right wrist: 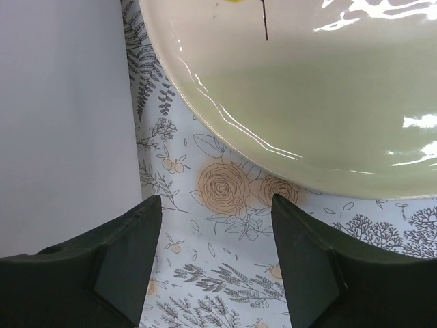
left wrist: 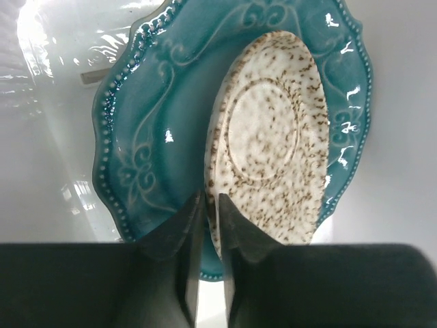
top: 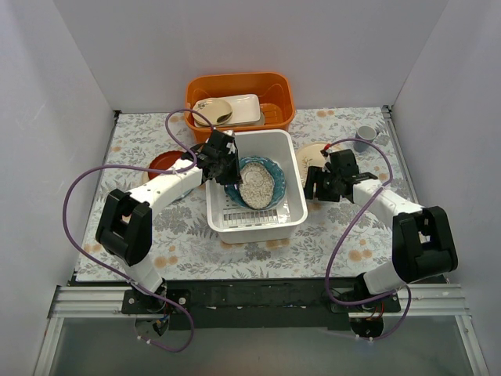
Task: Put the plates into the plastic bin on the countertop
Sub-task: Place the plate in the plastic bin.
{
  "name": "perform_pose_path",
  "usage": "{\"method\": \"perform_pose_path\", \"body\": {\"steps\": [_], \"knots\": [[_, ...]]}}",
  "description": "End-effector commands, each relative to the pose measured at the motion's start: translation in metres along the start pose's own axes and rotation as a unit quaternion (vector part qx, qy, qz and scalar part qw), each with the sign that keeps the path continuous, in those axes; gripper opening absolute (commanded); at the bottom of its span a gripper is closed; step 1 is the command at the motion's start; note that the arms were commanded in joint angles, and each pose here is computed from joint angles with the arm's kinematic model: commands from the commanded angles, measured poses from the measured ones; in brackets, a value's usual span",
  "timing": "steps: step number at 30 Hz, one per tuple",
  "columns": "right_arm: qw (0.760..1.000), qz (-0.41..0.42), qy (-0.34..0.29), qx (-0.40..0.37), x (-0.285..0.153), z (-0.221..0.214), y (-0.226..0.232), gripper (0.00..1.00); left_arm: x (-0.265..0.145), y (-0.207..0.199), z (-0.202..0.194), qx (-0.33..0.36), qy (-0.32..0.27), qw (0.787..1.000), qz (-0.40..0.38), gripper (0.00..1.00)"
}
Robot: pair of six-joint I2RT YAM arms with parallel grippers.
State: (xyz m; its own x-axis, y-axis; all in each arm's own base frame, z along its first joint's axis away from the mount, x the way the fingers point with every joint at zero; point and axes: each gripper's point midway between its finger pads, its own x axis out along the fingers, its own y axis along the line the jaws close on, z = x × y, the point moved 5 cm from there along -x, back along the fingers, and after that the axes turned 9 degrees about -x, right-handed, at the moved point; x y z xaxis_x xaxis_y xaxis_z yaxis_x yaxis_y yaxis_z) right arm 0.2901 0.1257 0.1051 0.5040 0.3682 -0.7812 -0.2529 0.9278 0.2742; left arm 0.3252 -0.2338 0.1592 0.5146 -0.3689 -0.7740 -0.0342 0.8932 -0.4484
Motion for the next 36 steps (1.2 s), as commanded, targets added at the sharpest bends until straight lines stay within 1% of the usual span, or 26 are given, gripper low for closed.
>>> {"method": "perform_pose_path", "body": {"steps": [1,2,3,5,7,11,14,16,18,19,22,24,29,36], "knots": [[0.999,0.023,-0.032,-0.01,0.0,0.024,0.007,0.73,-0.008,-0.012,0.013,0.021,-0.024,0.999,-0.014,0.23],[0.999,0.024,-0.031,-0.011,0.0,0.024,0.007,0.73,-0.009,-0.012,0.013,0.025,-0.025,0.999,-0.014,0.33],[0.999,0.028,-0.032,-0.01,0.001,0.025,0.008,0.73,-0.008,-0.012,0.014,0.026,-0.025,0.999,-0.013,0.38],[0.999,0.03,-0.028,-0.006,0.002,0.021,0.007,0.72,-0.01,-0.014,0.015,0.029,-0.028,0.999,-0.017,0.44],[0.999,0.035,-0.03,-0.006,0.002,0.019,0.009,0.72,-0.012,-0.014,0.015,0.028,-0.033,0.999,-0.017,0.46],[0.999,0.024,-0.037,-0.011,-0.006,0.022,0.008,0.72,-0.03,-0.022,0.021,0.026,-0.06,0.997,-0.038,0.54],[0.999,0.02,-0.049,-0.014,-0.012,0.026,0.008,0.73,-0.044,-0.027,0.033,0.026,-0.094,0.994,-0.045,0.64],[0.998,0.014,-0.059,-0.015,-0.014,0.029,0.006,0.73,-0.061,-0.036,0.04,0.029,-0.115,0.991,-0.068,0.71],[0.998,0.003,-0.061,-0.009,-0.015,0.027,0.002,0.73,-0.073,-0.041,0.043,0.032,-0.127,0.988,-0.087,0.82],[0.998,-0.003,-0.063,0.002,-0.016,0.028,-0.004,0.73,-0.085,-0.045,0.047,0.034,-0.143,0.984,-0.101,0.89],[0.997,0.001,-0.078,0.02,-0.019,0.027,-0.015,0.74,-0.105,-0.053,0.049,0.038,-0.155,0.978,-0.132,0.97],[0.995,0.003,-0.096,0.026,-0.025,0.029,-0.019,0.74,-0.111,-0.054,0.049,0.038,-0.157,0.977,-0.138,0.98],[0.993,-0.001,-0.108,0.042,-0.033,0.027,-0.03,0.75,-0.117,-0.058,0.047,0.041,-0.155,0.975,-0.152,0.98],[0.989,-0.003,-0.135,0.061,-0.044,0.025,-0.04,0.75,-0.103,-0.058,0.04,0.041,-0.126,0.979,-0.155,0.98]]}}
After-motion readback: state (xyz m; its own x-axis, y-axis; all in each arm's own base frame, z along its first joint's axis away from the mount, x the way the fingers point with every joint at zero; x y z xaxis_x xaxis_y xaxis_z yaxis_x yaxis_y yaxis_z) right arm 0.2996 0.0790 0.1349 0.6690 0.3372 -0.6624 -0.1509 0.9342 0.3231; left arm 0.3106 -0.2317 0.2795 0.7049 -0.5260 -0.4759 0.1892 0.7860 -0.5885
